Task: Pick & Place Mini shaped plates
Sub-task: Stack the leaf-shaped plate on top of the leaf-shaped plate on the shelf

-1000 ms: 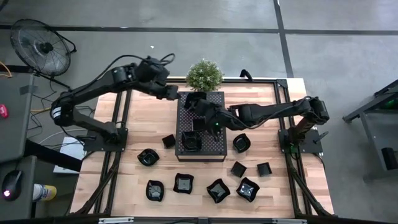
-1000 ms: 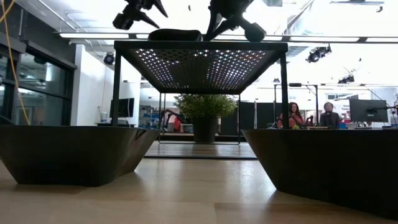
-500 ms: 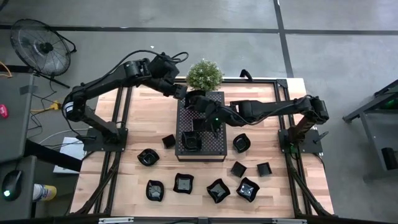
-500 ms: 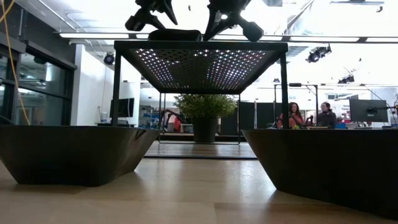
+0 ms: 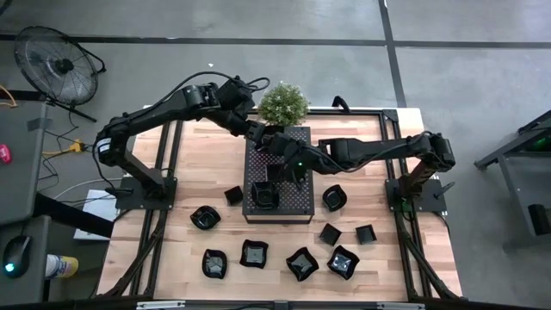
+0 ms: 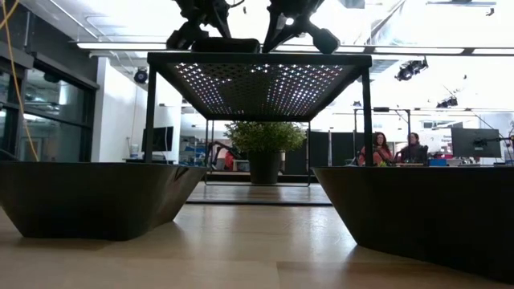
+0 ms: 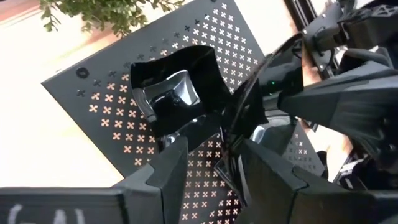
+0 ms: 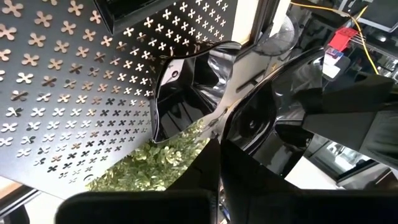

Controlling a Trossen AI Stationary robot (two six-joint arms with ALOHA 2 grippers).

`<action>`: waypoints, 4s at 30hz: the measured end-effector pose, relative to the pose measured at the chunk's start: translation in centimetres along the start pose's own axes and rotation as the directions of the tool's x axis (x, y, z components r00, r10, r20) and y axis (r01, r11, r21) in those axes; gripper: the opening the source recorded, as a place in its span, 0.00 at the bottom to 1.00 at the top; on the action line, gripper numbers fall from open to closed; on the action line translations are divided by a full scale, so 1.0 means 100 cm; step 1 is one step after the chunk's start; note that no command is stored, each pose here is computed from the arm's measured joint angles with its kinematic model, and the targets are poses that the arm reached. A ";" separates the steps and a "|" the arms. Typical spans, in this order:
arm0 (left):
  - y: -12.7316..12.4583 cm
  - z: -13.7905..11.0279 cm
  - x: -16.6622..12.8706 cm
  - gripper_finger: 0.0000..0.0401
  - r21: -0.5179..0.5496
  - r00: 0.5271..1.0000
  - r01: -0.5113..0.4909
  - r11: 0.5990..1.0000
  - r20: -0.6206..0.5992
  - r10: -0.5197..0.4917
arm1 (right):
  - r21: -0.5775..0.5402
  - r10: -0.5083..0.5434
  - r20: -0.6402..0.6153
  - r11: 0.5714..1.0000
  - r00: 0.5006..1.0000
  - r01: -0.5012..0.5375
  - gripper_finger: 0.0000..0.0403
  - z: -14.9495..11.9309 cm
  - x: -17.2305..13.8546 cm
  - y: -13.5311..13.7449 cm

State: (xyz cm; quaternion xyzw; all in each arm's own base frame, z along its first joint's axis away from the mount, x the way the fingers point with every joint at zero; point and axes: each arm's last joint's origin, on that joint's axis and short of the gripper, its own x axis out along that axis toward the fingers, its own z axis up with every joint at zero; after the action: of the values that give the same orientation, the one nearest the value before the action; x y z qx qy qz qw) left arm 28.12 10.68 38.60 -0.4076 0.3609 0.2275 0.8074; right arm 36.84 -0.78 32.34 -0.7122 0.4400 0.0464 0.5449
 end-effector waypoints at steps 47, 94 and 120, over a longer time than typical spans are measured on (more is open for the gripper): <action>-0.002 -0.001 -0.001 0.00 0.088 0.998 0.054 0.995 -0.029 -0.052 | 0.388 -0.139 -0.008 0.912 0.990 0.131 0.43 -0.015 -0.033 -0.015; -0.033 -0.065 -0.013 0.00 0.019 0.969 -0.041 0.999 -0.243 0.044 | 0.983 0.317 -0.157 -0.040 0.935 0.178 0.52 -0.108 -0.118 0.059; 0.018 -0.113 -0.028 0.00 -0.177 0.984 0.178 0.968 0.031 -0.175 | 0.952 0.317 -0.079 -0.256 0.945 0.166 0.52 -0.107 -0.134 0.122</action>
State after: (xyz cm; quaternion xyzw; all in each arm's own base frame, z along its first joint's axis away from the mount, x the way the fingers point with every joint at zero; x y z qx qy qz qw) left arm 20.70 2.23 35.24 -0.5073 0.2952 0.1895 0.7871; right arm 16.04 -2.05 34.95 0.0310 0.4254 -0.3942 0.8141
